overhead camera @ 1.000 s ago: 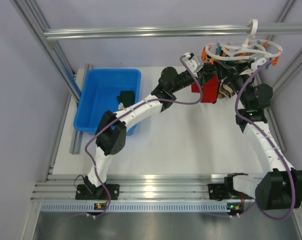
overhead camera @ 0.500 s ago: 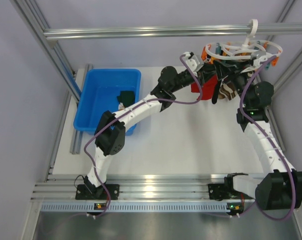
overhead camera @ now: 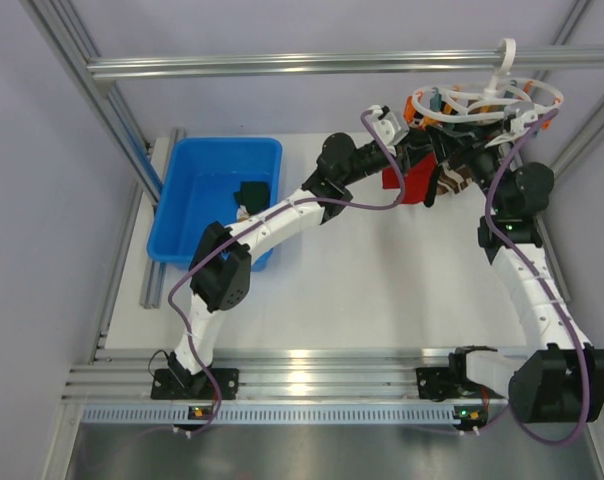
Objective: Clip the socks to the hanger
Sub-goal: Open the clamp at the hanger, then pick up the sock from the bin.
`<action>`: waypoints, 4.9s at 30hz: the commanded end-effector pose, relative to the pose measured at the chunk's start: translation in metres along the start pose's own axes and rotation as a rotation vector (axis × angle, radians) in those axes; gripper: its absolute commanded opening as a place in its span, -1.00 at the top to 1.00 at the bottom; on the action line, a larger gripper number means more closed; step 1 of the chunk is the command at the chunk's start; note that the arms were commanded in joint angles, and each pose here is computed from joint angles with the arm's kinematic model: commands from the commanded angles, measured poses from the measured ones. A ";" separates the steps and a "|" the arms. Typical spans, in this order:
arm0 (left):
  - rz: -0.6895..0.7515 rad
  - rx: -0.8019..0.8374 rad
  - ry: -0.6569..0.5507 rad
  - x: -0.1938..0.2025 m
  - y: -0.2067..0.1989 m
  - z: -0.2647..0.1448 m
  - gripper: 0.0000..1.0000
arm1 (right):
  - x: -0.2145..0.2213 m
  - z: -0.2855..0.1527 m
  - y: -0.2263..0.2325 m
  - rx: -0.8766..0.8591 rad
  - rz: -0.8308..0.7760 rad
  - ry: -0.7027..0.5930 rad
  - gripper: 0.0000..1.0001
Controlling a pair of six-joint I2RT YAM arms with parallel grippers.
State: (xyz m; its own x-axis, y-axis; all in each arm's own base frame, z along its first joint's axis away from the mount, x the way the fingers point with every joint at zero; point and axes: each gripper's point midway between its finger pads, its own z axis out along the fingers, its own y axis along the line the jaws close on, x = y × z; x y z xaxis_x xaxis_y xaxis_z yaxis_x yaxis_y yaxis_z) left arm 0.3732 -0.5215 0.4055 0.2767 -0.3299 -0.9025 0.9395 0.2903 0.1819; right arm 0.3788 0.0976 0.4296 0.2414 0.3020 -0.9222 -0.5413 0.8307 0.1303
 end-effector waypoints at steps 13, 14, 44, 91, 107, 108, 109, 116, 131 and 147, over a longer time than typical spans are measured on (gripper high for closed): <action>-0.016 0.113 -0.072 -0.037 -0.022 0.002 1.00 | -0.058 -0.003 0.014 -0.095 -0.070 -0.104 0.61; -0.019 0.115 -0.070 -0.037 -0.024 0.002 1.00 | -0.059 -0.003 0.015 -0.096 -0.065 -0.109 0.65; -0.074 0.017 -0.118 -0.063 -0.006 0.005 0.12 | -0.053 -0.001 0.006 -0.022 0.197 -0.060 1.00; -0.072 0.077 0.063 -0.067 -0.031 -0.031 -0.11 | -0.055 -0.003 -0.009 0.050 0.257 -0.011 1.00; -0.349 -0.218 0.336 -0.074 0.064 -0.176 -0.09 | -0.055 -0.006 -0.008 0.025 0.327 0.088 1.00; -0.334 -0.237 0.369 -0.069 0.071 -0.189 -0.10 | -0.054 -0.006 -0.008 0.024 0.326 0.106 1.00; -0.324 -0.291 0.404 -0.064 0.087 -0.209 -0.11 | -0.062 -0.005 -0.007 0.021 0.314 0.112 1.00; -0.207 -0.487 0.592 -0.035 0.118 -0.299 -0.17 | -0.061 0.000 0.004 -0.041 0.445 0.163 1.00; -0.176 -0.657 1.079 0.075 0.185 -0.421 -0.25 | -0.054 -0.002 -0.001 -0.009 0.549 0.116 1.00; -0.430 -0.824 1.141 0.178 0.215 -0.465 -0.18 | -0.054 0.002 -0.008 0.004 0.493 0.123 1.00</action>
State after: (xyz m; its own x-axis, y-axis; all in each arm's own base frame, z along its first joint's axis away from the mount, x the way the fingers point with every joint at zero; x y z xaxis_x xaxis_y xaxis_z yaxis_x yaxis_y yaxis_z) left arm 0.5078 -0.0952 0.0853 -0.6955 0.2903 -0.6573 0.4477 0.8906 -0.0804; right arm 0.3714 0.0885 0.4460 -0.2833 0.6047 -0.7444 -0.5260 0.5511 0.6478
